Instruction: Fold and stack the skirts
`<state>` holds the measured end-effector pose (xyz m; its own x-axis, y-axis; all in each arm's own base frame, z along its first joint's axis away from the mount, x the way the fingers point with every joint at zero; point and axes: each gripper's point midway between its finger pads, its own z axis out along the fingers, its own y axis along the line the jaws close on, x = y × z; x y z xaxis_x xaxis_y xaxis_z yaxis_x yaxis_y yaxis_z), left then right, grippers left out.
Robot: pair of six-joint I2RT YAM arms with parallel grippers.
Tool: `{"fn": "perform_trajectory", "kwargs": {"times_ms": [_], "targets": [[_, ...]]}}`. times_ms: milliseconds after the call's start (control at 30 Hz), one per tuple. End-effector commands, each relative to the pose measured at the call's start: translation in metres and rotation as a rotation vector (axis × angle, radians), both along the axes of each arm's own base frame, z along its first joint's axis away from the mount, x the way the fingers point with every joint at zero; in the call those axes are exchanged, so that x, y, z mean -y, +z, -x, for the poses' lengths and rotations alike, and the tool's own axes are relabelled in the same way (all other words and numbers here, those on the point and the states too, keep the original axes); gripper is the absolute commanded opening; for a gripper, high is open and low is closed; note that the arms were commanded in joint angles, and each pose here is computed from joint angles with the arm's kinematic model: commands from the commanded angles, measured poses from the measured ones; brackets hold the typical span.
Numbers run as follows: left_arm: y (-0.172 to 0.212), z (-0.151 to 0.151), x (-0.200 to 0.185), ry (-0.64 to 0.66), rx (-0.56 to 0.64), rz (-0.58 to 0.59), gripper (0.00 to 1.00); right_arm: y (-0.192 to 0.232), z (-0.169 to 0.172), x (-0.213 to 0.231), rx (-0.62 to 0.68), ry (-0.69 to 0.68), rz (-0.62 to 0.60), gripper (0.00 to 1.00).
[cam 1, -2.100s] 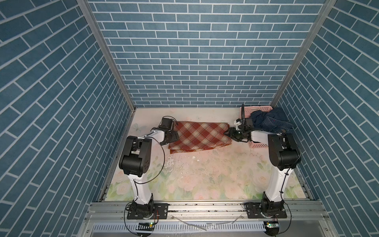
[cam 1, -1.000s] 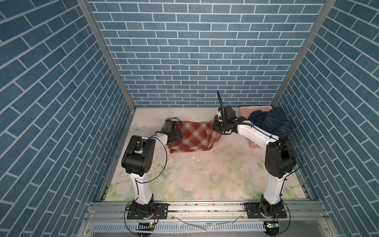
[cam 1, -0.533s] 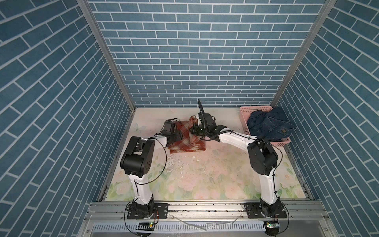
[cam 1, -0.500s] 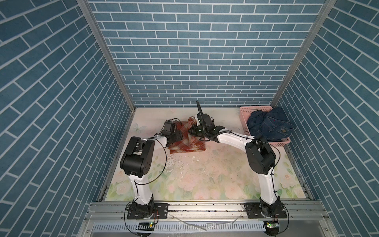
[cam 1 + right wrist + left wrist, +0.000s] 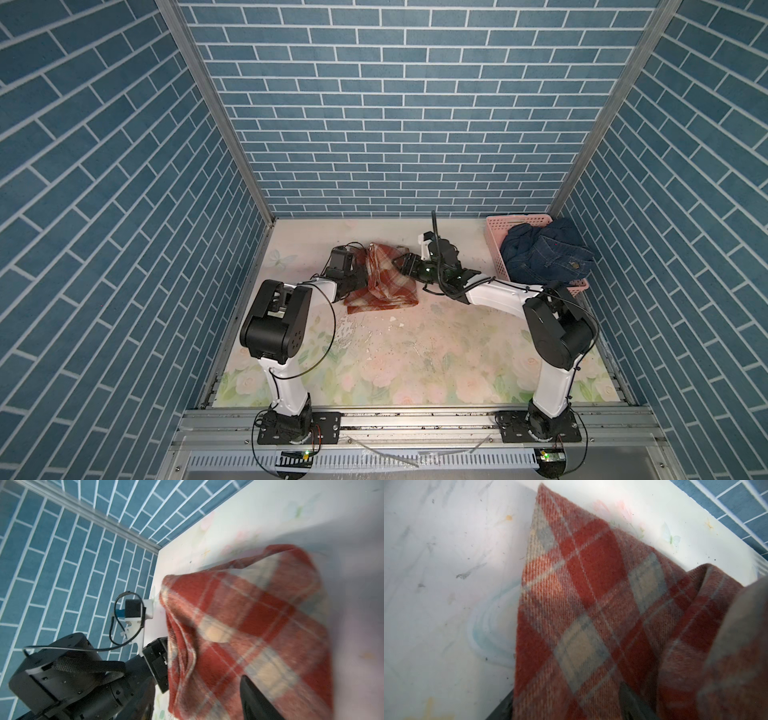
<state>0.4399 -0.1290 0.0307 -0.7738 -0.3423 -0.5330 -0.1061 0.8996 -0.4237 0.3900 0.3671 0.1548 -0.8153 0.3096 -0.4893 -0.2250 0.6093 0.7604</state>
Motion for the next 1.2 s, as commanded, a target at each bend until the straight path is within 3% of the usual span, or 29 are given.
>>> {"fn": "perform_trajectory", "kwargs": {"times_ms": [0,267,367,467,567,833,1167], "targets": [[-0.073,0.078,0.0,-0.001,-0.341,-0.002,0.71,0.006,-0.01,0.041,0.009,-0.128,-0.013,0.63],[-0.079,0.095,0.057,-0.04,-0.33,0.022,0.7,0.01,-0.004,0.117,0.048,-0.231,0.12,0.63],[-0.085,0.1,0.076,-0.069,-0.344,0.026,0.71,0.014,0.003,0.125,0.086,-0.191,0.214,0.67],[-0.085,0.103,0.069,-0.069,-0.352,0.016,0.71,0.016,0.008,0.127,0.137,-0.123,0.29,0.75],[-0.075,0.106,0.05,-0.059,-0.347,0.016,0.73,0.018,0.014,0.12,0.188,-0.025,0.347,0.81],[-0.041,0.111,0.012,-0.04,-0.306,0.012,0.75,0.01,0.027,0.077,0.369,0.187,0.592,0.85],[-0.049,0.087,0.007,0.008,-0.304,0.119,0.74,-0.023,0.02,0.015,0.365,0.309,0.786,0.82]]}}
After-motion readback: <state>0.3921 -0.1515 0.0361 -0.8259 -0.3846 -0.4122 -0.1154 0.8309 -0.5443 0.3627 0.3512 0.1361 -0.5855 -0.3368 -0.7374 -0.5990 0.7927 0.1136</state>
